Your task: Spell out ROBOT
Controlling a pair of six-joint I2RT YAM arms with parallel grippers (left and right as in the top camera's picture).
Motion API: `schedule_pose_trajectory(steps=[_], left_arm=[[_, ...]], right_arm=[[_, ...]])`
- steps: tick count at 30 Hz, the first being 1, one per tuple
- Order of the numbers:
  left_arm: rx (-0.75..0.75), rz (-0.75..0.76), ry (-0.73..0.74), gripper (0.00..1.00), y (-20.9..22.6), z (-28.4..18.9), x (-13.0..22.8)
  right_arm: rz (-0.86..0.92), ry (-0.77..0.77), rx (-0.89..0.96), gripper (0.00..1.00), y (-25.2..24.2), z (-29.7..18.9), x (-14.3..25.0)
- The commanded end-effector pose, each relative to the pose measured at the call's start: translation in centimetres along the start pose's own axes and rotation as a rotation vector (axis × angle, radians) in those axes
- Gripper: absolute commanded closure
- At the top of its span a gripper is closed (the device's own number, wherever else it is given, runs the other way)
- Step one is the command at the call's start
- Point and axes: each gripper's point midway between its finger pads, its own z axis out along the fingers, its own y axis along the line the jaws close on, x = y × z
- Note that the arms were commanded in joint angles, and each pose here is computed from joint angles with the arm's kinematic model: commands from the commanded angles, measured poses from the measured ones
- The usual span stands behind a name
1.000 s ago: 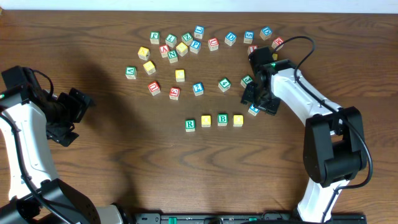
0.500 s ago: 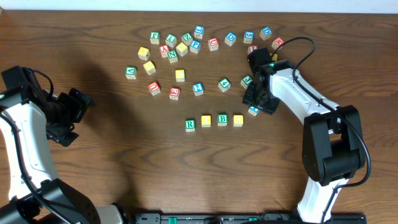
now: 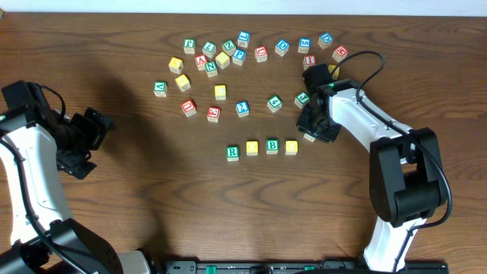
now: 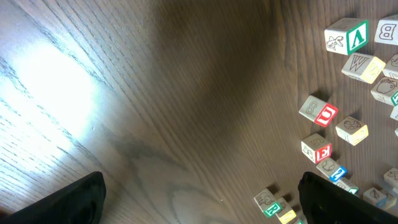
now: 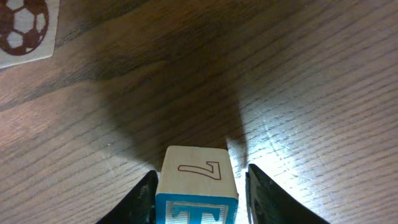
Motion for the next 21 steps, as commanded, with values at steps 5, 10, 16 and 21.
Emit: schedule_pose_trajectory(steps=[5, 10, 16, 21], left_arm=[[-0.011, 0.014, 0.004, 0.02, 0.3, 0.1, 0.2], [-0.011, 0.014, 0.004, 0.03, 0.3, 0.1, 0.2], [-0.011, 0.014, 0.004, 0.02, 0.3, 0.1, 0.2], [-0.011, 0.014, 0.004, 0.02, 0.3, 0.1, 0.2]], right_arm=[[-0.075, 0.005, 0.004, 0.66, 0.1, 0.5, 0.3], [-0.153, 0.038, -0.006, 0.66, 0.2, 0.5, 1.0], [-0.243, 0.108, 0.000, 0.68, -0.1, 0.4, 2.7], [-0.275, 0.146, 0.035, 0.68, -0.5, 0.2, 4.2]])
